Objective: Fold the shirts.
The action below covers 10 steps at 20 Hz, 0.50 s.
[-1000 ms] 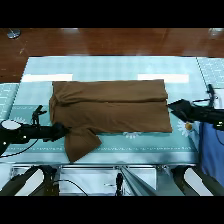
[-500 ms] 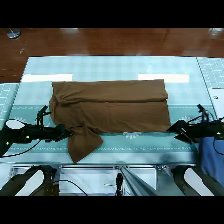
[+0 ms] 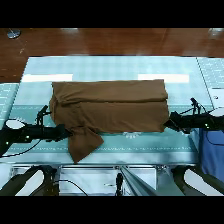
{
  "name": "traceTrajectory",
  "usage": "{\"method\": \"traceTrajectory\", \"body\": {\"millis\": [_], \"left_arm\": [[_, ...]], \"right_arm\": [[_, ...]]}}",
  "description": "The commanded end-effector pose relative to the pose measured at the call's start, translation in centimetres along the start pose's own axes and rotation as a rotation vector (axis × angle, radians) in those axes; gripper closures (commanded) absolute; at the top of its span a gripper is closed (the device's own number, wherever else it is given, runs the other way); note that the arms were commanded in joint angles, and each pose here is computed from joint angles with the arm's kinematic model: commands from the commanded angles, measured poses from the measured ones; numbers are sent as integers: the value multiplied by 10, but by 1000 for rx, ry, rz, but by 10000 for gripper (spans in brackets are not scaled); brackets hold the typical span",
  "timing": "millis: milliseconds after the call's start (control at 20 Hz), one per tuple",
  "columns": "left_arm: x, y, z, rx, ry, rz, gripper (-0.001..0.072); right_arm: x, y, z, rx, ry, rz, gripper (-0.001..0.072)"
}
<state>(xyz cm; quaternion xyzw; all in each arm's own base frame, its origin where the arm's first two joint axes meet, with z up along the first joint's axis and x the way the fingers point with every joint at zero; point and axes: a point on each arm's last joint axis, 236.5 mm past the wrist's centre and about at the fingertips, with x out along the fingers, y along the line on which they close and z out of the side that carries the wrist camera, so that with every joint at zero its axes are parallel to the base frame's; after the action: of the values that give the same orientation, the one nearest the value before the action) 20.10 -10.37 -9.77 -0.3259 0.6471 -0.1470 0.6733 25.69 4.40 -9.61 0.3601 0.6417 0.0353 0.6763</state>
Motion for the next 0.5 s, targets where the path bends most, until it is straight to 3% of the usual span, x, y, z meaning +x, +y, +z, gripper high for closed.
{"method": "traceTrajectory", "body": {"millis": [0, 200, 450], "left_arm": [[-10, -11, 13, 39, -17, -11, 686], [-65, -55, 88, 186, -210, -10, 686], [-94, -85, 177, 186, -342, 3, 686]], "right_arm": [[-3, 14, 7, -109, 25, 18, 681], [-52, 41, 70, -188, -134, -14, 682], [-71, 105, 132, -239, -218, 97, 682]]}}
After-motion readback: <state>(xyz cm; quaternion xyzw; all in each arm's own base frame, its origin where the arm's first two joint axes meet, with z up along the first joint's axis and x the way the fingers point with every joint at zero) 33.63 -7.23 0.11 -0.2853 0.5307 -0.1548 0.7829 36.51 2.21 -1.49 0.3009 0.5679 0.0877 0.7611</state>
